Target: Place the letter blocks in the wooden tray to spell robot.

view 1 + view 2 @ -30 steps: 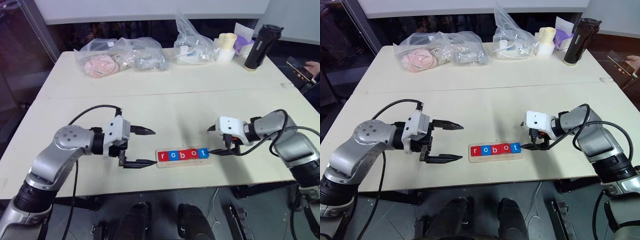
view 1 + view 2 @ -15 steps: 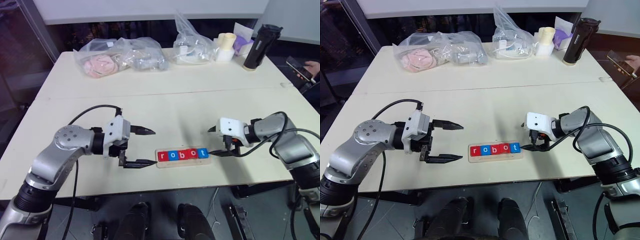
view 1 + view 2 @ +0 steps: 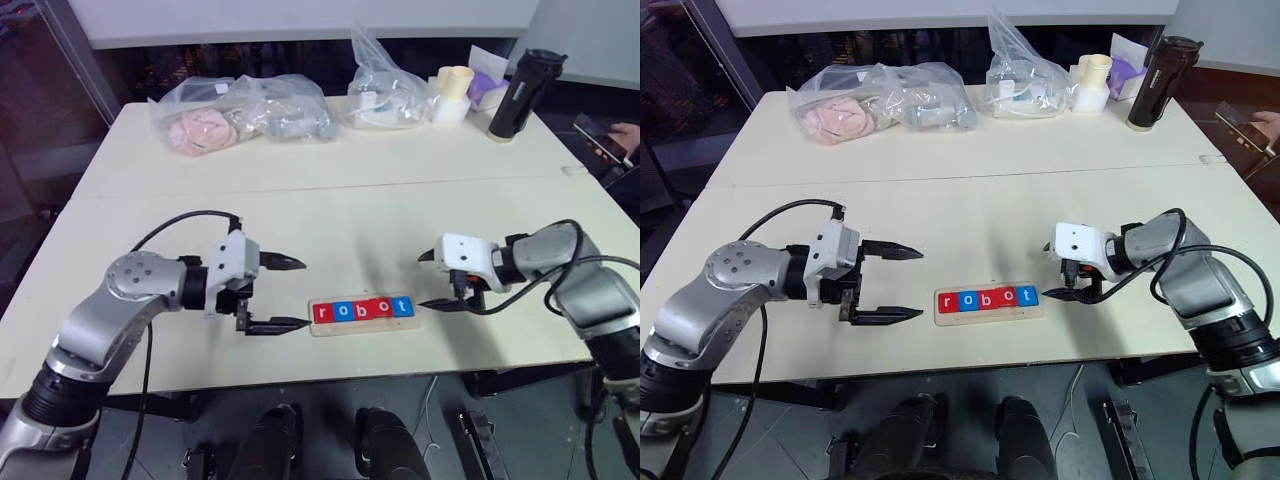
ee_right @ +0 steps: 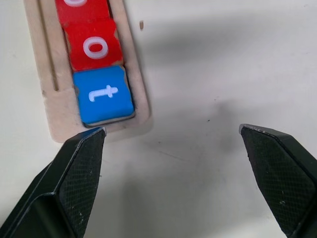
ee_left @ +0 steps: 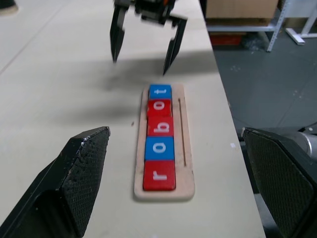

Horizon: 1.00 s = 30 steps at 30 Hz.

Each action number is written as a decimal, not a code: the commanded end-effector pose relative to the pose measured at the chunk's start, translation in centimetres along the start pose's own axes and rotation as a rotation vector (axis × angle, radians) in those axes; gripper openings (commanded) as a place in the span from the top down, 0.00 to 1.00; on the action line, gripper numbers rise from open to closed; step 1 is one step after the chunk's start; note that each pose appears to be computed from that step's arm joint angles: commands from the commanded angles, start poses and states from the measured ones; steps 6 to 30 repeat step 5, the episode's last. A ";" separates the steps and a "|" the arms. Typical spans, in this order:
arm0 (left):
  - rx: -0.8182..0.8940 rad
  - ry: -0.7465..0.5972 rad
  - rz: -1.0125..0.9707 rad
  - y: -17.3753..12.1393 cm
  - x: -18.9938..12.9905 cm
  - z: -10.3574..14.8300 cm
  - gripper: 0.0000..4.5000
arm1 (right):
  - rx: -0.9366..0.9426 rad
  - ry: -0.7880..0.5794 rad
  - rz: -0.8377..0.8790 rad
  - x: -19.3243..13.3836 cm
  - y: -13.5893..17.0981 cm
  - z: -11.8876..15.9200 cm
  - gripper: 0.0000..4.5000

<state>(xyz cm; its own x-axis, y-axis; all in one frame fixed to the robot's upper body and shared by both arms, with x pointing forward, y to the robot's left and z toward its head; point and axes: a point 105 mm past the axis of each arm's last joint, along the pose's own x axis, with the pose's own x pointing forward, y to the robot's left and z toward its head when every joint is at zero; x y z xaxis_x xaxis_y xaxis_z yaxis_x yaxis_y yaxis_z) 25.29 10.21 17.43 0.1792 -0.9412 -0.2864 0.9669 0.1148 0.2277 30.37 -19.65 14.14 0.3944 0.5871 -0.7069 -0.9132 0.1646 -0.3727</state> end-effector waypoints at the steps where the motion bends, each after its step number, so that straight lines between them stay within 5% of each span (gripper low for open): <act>1: 0.012 0.000 0.019 0.0 -0.6 0.7 0.00 | -0.017 -0.040 -0.031 -1.9 0.8 1.6 0.01; 30: -0.007 -0.005 0.028 -0.1 -0.8 0.6 0.00 | 0.019 -0.042 -0.063 -2.9 1.8 1.9 0.01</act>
